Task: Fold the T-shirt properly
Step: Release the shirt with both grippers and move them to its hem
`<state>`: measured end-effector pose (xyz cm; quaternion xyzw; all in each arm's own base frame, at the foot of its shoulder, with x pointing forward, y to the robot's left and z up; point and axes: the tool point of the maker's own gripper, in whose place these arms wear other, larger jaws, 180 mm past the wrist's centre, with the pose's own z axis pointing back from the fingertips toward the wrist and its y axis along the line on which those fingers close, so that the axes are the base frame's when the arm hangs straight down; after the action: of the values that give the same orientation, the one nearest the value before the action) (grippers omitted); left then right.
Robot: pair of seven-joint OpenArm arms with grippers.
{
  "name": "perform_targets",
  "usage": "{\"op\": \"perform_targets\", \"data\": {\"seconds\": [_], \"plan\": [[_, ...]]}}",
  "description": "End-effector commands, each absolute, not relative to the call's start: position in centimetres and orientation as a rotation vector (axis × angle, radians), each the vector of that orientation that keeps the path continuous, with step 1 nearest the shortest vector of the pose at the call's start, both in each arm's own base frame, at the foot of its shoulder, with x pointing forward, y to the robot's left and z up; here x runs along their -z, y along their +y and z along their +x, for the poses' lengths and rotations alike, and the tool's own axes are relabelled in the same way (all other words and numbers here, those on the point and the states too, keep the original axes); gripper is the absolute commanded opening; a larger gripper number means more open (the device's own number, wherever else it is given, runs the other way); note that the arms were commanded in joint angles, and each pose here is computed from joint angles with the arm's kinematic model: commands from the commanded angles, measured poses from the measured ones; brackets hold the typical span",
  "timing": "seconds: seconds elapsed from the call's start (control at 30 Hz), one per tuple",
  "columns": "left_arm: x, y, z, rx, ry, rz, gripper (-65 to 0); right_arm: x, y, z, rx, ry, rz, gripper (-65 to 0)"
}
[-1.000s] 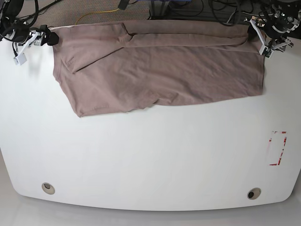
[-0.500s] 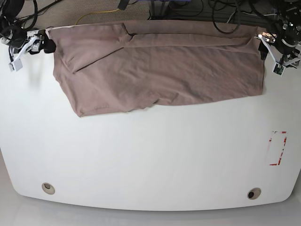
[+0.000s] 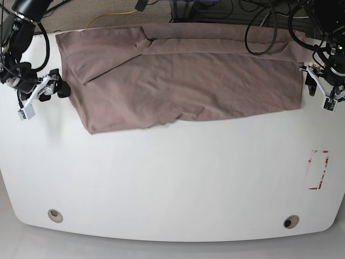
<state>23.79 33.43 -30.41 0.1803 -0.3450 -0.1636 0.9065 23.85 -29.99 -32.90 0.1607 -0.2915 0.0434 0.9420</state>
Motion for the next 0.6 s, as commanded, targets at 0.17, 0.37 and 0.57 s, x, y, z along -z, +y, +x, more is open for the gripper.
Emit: {"op": "perform_targets", "data": {"seconds": [0.17,0.37,0.57], "plan": [[29.0,34.7,24.4,0.339,-0.715,0.452,-25.8,32.3,-31.4,29.0,-0.046,-0.642,0.339,-19.8],[28.5,34.9,24.9,0.331,-0.735,0.460,-25.8,32.4,-31.2,32.8,-0.117,-0.630,0.306,-20.5],[28.1,35.5,24.7,0.310,-0.738,0.474,-25.8,33.6,-31.0,35.4,-0.168,-0.619,0.253,-20.5]]}}
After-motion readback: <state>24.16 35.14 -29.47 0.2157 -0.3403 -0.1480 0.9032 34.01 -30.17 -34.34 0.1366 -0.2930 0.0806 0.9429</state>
